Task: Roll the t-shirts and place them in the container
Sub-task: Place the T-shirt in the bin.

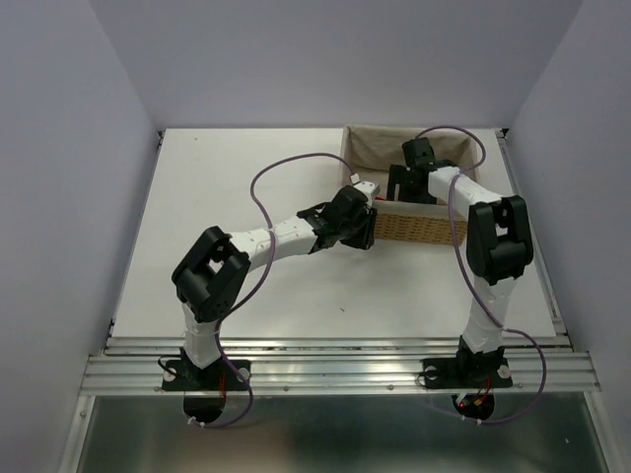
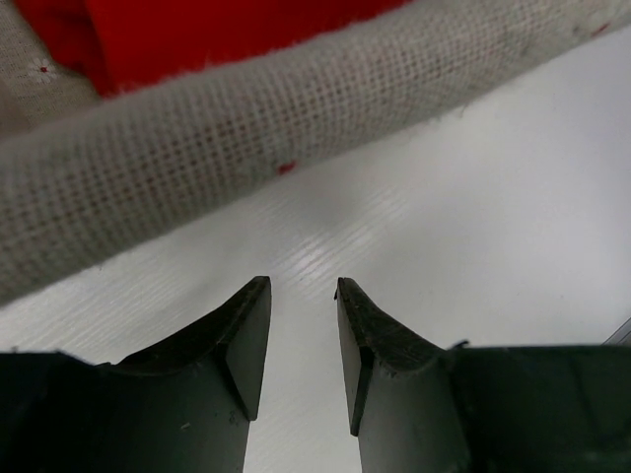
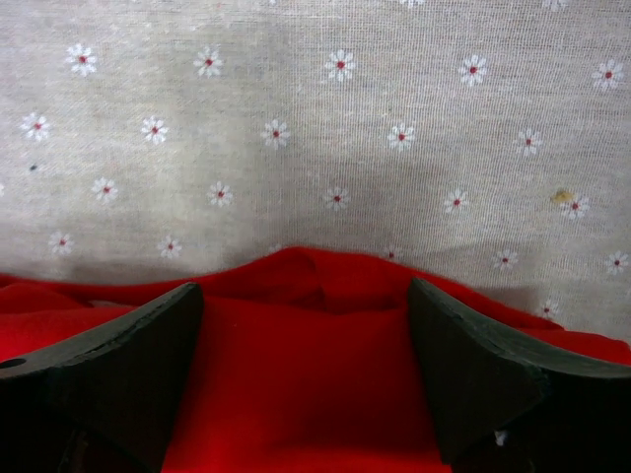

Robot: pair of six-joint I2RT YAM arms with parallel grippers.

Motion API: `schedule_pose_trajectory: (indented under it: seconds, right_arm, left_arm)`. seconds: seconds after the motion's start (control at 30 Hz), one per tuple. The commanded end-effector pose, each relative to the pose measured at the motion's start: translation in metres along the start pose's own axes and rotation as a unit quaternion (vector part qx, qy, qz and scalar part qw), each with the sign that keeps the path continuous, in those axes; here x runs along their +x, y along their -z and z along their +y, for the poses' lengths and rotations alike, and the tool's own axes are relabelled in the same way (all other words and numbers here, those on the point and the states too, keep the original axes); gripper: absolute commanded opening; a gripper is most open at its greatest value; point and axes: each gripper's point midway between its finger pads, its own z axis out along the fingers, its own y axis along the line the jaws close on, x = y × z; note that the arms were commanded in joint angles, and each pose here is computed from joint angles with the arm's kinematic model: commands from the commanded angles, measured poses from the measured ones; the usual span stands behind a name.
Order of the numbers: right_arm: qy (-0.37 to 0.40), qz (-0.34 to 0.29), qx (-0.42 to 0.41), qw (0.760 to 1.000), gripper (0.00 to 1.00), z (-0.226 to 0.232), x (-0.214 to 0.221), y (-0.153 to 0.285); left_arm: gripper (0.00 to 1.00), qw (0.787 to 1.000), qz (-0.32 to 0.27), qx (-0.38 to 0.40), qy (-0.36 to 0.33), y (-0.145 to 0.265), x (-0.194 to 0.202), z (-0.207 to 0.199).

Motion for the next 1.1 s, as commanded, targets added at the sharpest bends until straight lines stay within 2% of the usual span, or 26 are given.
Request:
schedule_pose_trajectory:
  seconds: [0.0, 0.17, 0.33, 0.4, 0.53, 0.7, 0.8, 1.07]
  right_arm:
    - [-0.008, -0.041, 0.002, 0.999, 0.91, 0.003, -0.027, 0.04]
    - [-0.042, -0.118, 0.038, 0.991, 1.0, -0.01, -0.072, 0.079]
    - [-0.069, -0.181, 0.052, 0.98, 1.0, -0.018, -0.109, 0.124]
    - [-0.083, -0.201, 0.062, 0.974, 1.0, -0.024, -0.116, 0.14]
    - [-0.127, -0.268, 0.086, 0.951, 1.0, -0.048, -0.129, 0.194]
    - [-0.145, -0.318, 0.119, 0.929, 1.0, -0.079, -0.119, 0.243]
    - [-0.149, -0.322, 0.122, 0.927, 1.0, -0.091, -0.101, 0.267]
    - [-0.16, -0.307, 0.124, 0.93, 1.0, -0.117, -0.04, 0.296]
  left_arm:
    - [0.45, 0.999, -0.044, 0.016, -0.012, 0.015, -0.033, -0.017]
    - [0.47, 0.997, -0.068, 0.018, -0.011, 0.039, -0.052, -0.023]
    - [0.5, 0.995, -0.1, 0.016, -0.017, 0.072, -0.079, -0.031]
    - [0.51, 0.993, -0.113, -0.008, -0.018, 0.083, -0.088, -0.025]
    - [0.52, 0.988, -0.155, -0.014, -0.024, 0.124, -0.113, -0.027]
    - [0.52, 0.979, -0.198, -0.032, -0.031, 0.17, -0.129, -0.02]
    - [0.52, 0.975, -0.217, -0.051, -0.025, 0.198, -0.133, -0.01]
    - [0.54, 0.961, -0.269, -0.063, 0.021, 0.259, -0.128, 0.017]
